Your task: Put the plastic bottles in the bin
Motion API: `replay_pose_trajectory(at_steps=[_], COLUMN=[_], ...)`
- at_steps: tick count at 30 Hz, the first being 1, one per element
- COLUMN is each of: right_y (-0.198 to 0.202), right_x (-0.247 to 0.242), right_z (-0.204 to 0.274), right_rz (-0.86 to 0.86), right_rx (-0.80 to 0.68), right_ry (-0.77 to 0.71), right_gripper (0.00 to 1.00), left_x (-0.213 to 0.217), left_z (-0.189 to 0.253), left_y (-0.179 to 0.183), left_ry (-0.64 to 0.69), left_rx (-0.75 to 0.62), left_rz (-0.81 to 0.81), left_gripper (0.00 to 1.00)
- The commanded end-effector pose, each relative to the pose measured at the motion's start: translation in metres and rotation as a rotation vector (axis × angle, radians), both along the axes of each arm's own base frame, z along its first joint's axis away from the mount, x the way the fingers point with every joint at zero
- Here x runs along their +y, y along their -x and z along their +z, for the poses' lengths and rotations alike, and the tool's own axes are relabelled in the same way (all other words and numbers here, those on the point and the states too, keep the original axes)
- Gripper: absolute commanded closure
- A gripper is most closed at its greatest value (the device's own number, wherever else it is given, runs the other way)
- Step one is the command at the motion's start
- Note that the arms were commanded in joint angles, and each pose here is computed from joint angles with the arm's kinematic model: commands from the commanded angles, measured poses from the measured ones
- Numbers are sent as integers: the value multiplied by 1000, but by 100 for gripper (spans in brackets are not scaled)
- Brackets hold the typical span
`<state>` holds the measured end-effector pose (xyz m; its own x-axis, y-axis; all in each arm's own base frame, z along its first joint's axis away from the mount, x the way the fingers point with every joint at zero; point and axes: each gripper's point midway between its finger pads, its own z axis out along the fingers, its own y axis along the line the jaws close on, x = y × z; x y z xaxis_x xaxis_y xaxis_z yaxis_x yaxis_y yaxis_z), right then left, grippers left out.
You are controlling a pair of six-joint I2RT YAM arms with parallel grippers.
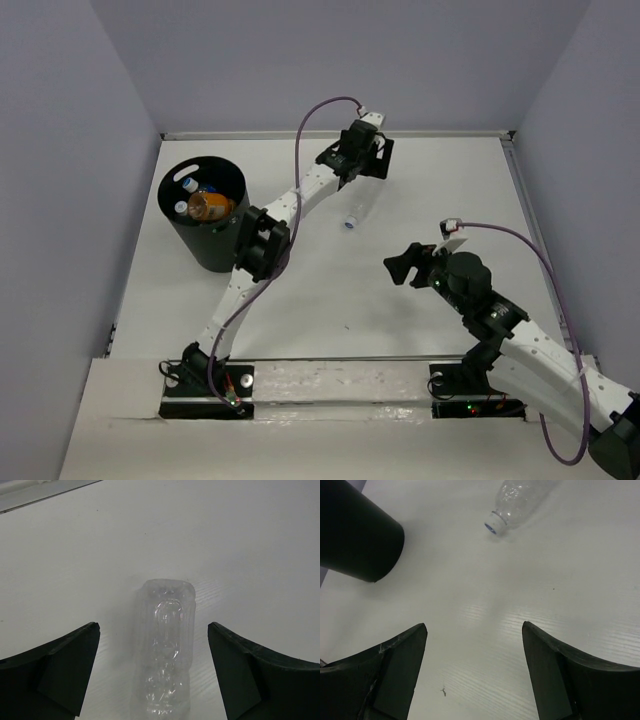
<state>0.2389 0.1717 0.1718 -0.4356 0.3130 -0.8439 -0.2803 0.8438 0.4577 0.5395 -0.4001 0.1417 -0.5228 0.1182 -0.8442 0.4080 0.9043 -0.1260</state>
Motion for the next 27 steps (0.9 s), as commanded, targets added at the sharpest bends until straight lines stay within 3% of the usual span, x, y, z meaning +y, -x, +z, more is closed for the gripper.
replay_pose_trajectory(at_steps=[1, 3, 8, 10, 11, 18, 21, 22, 23, 24, 27], right_y=[9, 10, 14, 17, 18, 18, 21, 22, 23, 24, 25], right_x=[13, 16, 28, 39, 40, 42, 40, 39, 38, 37, 36], right_z=[16, 18, 24, 31, 28, 34, 34, 32, 34, 32, 35], right_rz=[86, 106, 178, 239, 247, 263, 273, 276, 277, 276, 277], right_rx=[-32, -40, -42, -65, -59, -86, -106, -106, -118, -117, -127], right_ry=[-54, -53, -57, -89, -91, -82, -78, -70, -68, -65, -64], right_gripper=[18, 19, 24, 30, 30, 30, 30, 30, 30, 30, 30], left_x=[-30, -49, -52, -44, -41, -33, -39, -39, -39, -36, -27], left_z=[-9, -20, -61, -66, -70, -63, -12, 33, 41, 107, 172], left_y=[-14, -7, -18, -27, -28, -29, -24, -21, -13, -6, 21], left_ry=[123, 170, 192, 234, 266, 321, 373, 403, 395, 450, 486], left_rx=[-19, 7, 37, 66, 97, 118, 55, -13, -22, -128, -227], left_rz=[-47, -101, -27, -4, 17, 16, -22, -43, -48, -76, -104], left_gripper=[1, 1, 2, 10, 20, 50, 54, 54, 57, 57, 57])
